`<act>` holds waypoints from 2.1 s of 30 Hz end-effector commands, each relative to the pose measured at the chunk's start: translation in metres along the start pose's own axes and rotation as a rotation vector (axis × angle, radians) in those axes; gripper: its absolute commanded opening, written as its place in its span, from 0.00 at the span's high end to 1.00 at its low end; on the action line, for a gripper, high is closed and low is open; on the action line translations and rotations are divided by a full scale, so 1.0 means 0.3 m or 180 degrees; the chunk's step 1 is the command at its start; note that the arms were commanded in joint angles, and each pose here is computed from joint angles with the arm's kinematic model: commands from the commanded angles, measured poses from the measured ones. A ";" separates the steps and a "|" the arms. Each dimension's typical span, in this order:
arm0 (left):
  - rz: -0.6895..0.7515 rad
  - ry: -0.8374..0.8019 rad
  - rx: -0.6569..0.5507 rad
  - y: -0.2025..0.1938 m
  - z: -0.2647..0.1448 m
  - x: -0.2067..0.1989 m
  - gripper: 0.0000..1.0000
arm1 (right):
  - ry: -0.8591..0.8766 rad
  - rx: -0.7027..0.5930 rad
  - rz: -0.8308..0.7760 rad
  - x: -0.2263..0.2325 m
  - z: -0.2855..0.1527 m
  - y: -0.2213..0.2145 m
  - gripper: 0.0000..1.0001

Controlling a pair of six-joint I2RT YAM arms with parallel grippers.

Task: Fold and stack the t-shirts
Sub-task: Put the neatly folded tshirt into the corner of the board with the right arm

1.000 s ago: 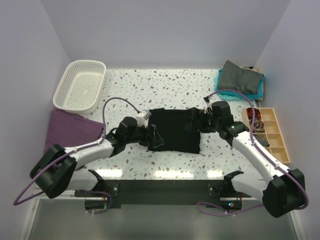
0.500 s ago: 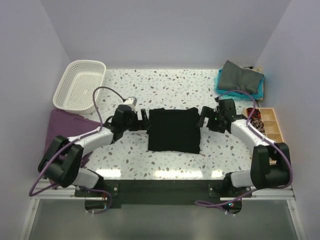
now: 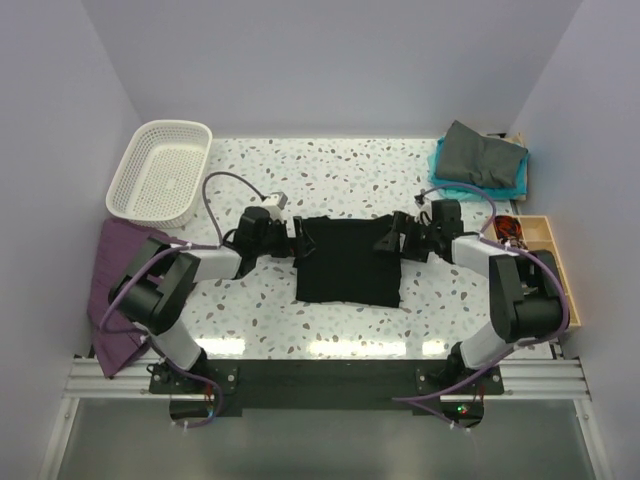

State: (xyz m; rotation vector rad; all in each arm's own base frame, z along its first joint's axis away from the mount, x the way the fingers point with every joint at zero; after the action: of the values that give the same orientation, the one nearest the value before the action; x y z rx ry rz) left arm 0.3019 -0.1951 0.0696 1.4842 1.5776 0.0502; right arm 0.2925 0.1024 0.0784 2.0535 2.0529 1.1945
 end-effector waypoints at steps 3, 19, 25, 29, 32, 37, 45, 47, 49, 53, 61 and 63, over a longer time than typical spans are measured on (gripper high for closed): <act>-0.0110 -0.0389 0.0191 -0.048 0.050 -0.013 0.01 | 0.0563 0.0633 0.0274 0.009 0.113 -0.155 0.10; -0.0391 -0.0609 0.0337 -0.122 0.064 -0.007 0.03 | 0.0508 0.0821 -0.0006 0.180 0.274 -0.125 1.00; -0.0328 -0.0497 0.0310 -0.107 0.051 -0.002 0.03 | 0.0159 0.0364 -0.0343 0.222 0.186 0.035 1.00; -0.0236 -0.0432 0.0225 -0.074 0.030 -0.015 0.03 | -0.0302 -0.0012 -0.0592 0.232 0.072 0.185 1.00; -0.0137 -0.0418 0.0129 -0.030 0.004 -0.041 0.02 | -0.0558 -0.0354 -0.0626 0.221 -0.014 0.322 1.00; 0.0003 -0.0502 0.0003 0.039 -0.033 -0.095 0.01 | -0.0865 -0.0907 -0.0577 0.187 -0.110 0.553 1.00; 0.0025 -0.0734 -0.0005 0.070 -0.045 -0.146 0.01 | -0.1996 -0.1838 -0.0562 0.093 -0.167 0.889 1.00; 0.0018 -0.0748 0.0002 0.068 -0.044 -0.147 0.01 | -0.2246 -0.2077 -0.0552 0.057 -0.167 0.969 1.00; 0.0012 -0.0757 0.0015 0.066 -0.039 -0.147 0.01 | -0.2598 -0.2186 -0.0541 0.015 -0.154 1.020 1.00; 0.0005 -0.0780 0.0034 0.071 -0.024 -0.150 0.01 | -0.3125 -0.2358 -0.0534 -0.071 -0.143 1.079 1.00; -0.0012 -0.0790 0.0142 0.092 0.039 -0.157 0.01 | -0.3540 -0.2368 -0.0440 -0.334 -0.092 1.112 1.00; -0.0026 -0.0761 0.0189 0.086 0.053 -0.149 0.01 | -0.3442 -0.2488 -0.0380 -0.393 -0.112 1.139 1.00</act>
State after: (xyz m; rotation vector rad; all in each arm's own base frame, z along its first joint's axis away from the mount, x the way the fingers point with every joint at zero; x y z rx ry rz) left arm 0.3126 -0.2248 0.0960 1.4598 1.4377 -0.1630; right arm 0.5653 -0.0149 0.1700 1.5945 1.1901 0.3884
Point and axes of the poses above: each gripper's point midway between its finger pads, its own z axis out along the fingers, its own x axis along the line the jaws close on, y = z × x, the point moved 6 cm from there along -z, back along the fingers, and after that the axes turned 8 degrees about -z, right-handed, at the moved point
